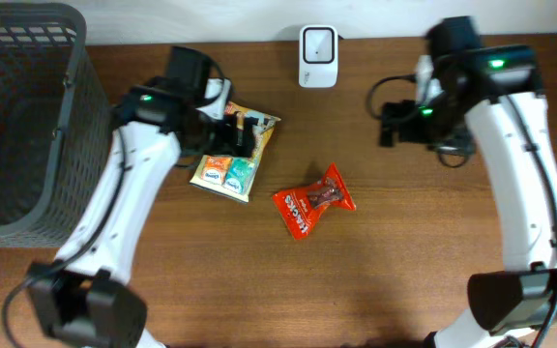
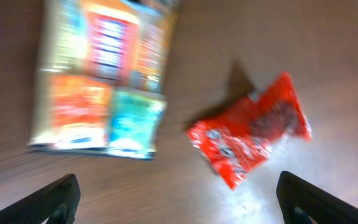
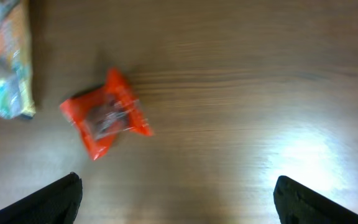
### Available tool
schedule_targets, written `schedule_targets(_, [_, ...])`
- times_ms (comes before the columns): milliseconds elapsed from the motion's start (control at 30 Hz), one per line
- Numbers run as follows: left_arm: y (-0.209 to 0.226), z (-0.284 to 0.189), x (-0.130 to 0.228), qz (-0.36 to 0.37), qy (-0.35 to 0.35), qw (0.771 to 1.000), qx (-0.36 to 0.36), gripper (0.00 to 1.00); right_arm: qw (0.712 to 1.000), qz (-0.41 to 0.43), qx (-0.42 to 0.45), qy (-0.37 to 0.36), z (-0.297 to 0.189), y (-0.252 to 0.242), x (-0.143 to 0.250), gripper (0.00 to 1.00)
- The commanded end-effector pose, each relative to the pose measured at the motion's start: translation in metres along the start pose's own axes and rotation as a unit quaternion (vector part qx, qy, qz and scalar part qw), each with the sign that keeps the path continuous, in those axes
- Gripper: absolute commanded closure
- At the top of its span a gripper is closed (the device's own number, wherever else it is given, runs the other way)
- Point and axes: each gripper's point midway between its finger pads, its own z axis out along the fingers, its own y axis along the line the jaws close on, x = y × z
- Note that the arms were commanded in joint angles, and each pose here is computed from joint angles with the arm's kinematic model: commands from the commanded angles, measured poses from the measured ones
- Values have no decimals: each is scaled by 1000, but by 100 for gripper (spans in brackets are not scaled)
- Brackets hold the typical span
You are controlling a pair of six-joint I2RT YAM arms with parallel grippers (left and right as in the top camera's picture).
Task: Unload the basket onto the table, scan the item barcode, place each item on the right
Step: 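Grasp the red bag with the left gripper and lift it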
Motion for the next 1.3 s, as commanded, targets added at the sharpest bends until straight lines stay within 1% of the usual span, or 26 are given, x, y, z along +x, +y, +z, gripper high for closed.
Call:
schedule_targets(0, [-44,61,27,47,91,992,73,1,1000,29,3,-7,-5,-30,-7,2])
schedule_targets(100, [-61,96,47,54,142,984,93,1,999,49,6,-10,-7,-46,-10,1])
schedule_targets(200, [-65,134,65,58,185,976,96,1,998,59,7,-11,-7,-53,-11,2])
schedule_targets(300, [-74,157,62,102,177,970,135,1,999,40,-3,-7,-6,-49,-9,2])
schedule_targets(367, [-78,168,59,118,167,967,154,1,999,16,-34,2,-3,-39,-6,2])
schedule_targets(433, [-78,176,59,122,165,966,158,1,998,-7,-64,17,2,-29,0,2])
schedule_targets(500, [-78,182,67,118,182,963,159,1,997,-5,-67,32,9,-29,5,1])
schedule_targets(567, [-82,188,84,106,215,955,173,4,997,-4,-67,45,17,-30,10,2])
schedule_targets(633, [-89,193,106,92,257,943,189,5,996,-2,-66,56,25,-32,14,2])
schedule_targets(733, [-98,191,127,98,295,927,212,3,995,-1,-65,71,36,-33,20,2])
schedule_targets(800, [-101,188,135,102,308,922,213,2,995,-2,-65,76,43,-34,22,2])
schedule_targets(833, [-103,188,137,104,311,921,213,3,995,-1,-65,78,44,-34,23,2])
schedule_targets(900, [-106,188,140,107,315,919,212,7,995,-1,-65,79,46,-35,23,2])
schedule_targets(967, [-109,188,142,111,316,918,212,16,995,-1,-65,79,46,-35,23,2])
schedule_targets(1000, [-110,188,143,113,317,918,212,17,995,-1,-66,79,46,-35,23,2])
schedule_targets(1033, [-111,189,144,115,317,917,212,21,995,-1,-68,79,46,-34,23,2])
schedule_targets(1133, [-116,195,143,120,309,919,214,20,992,-6,-94,84,45,-25,26,2])
schedule_targets(1200, [-120,202,142,109,304,923,211,18,990,-6,-110,91,48,-20,29,2])
schedule_targets(1267, [-124,210,143,100,303,925,207,22,989,-4,-115,98,55,-20,32,2])
